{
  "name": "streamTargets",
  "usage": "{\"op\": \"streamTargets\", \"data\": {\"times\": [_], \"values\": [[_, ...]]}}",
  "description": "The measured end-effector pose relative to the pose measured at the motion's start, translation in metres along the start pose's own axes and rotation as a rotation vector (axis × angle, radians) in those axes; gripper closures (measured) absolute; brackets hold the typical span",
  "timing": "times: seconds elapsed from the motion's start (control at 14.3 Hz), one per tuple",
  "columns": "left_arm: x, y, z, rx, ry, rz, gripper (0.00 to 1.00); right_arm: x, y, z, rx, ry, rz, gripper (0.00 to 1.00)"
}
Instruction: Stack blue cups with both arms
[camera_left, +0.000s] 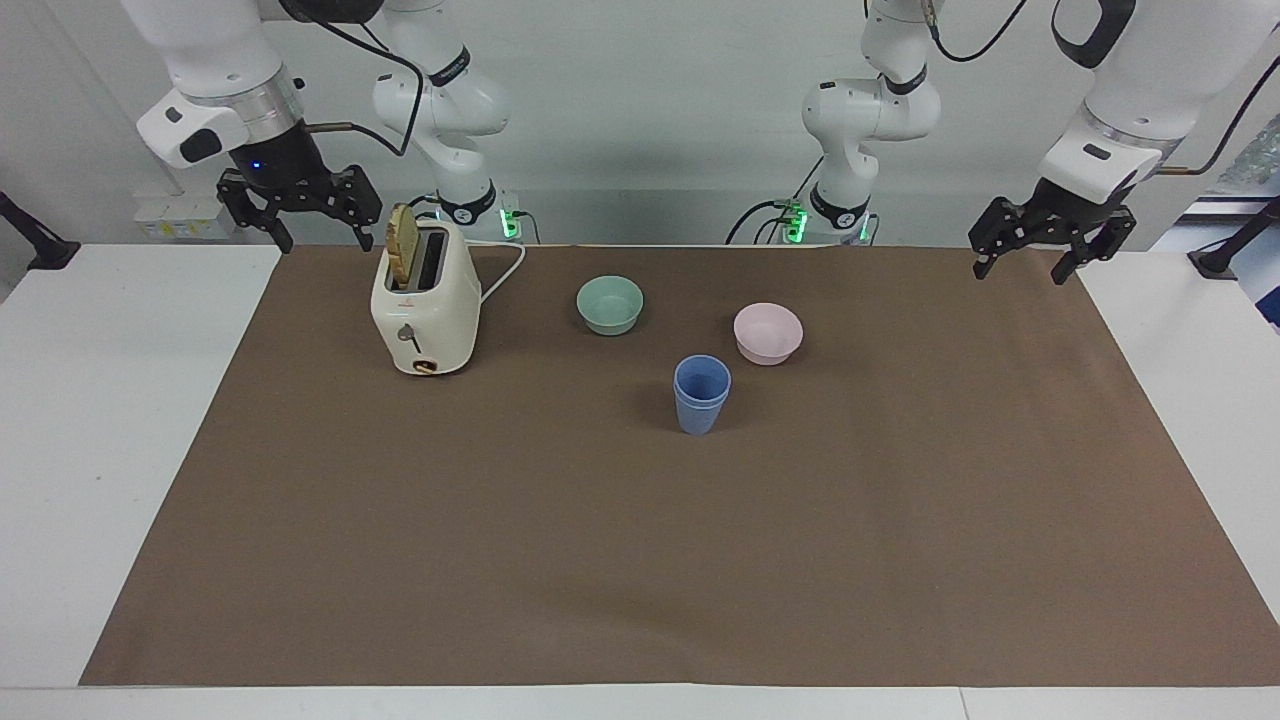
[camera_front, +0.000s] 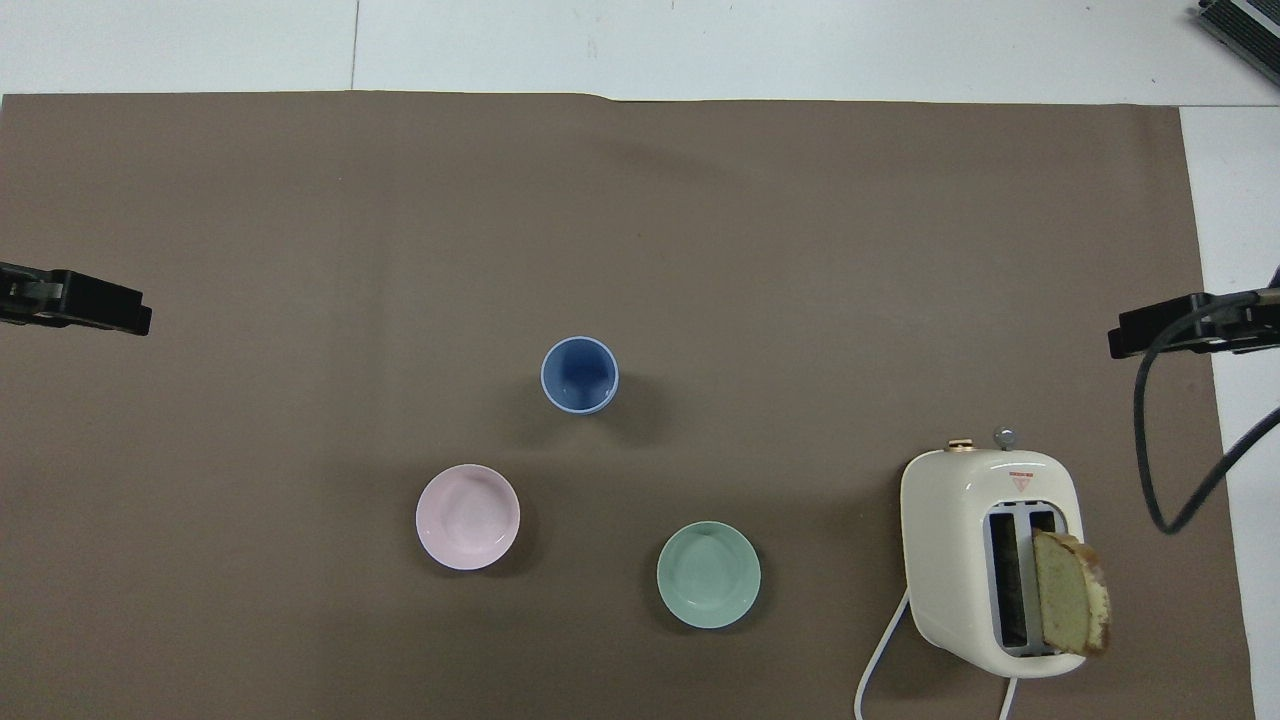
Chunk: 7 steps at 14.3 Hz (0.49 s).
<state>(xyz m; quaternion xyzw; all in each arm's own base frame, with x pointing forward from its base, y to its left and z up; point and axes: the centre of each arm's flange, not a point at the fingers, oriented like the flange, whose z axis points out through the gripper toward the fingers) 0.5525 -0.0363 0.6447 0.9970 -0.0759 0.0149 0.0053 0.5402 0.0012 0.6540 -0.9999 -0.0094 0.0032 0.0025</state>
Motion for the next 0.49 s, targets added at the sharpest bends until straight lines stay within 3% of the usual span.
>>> {"op": "streamTargets", "data": {"times": [0.49], "values": [[-0.0030,0.0009,-0.0034,0.000,-0.002,0.001,0.00,0.0000,0.0034,0.0019,0.000,-0.004,-0.002,0.00]]}}
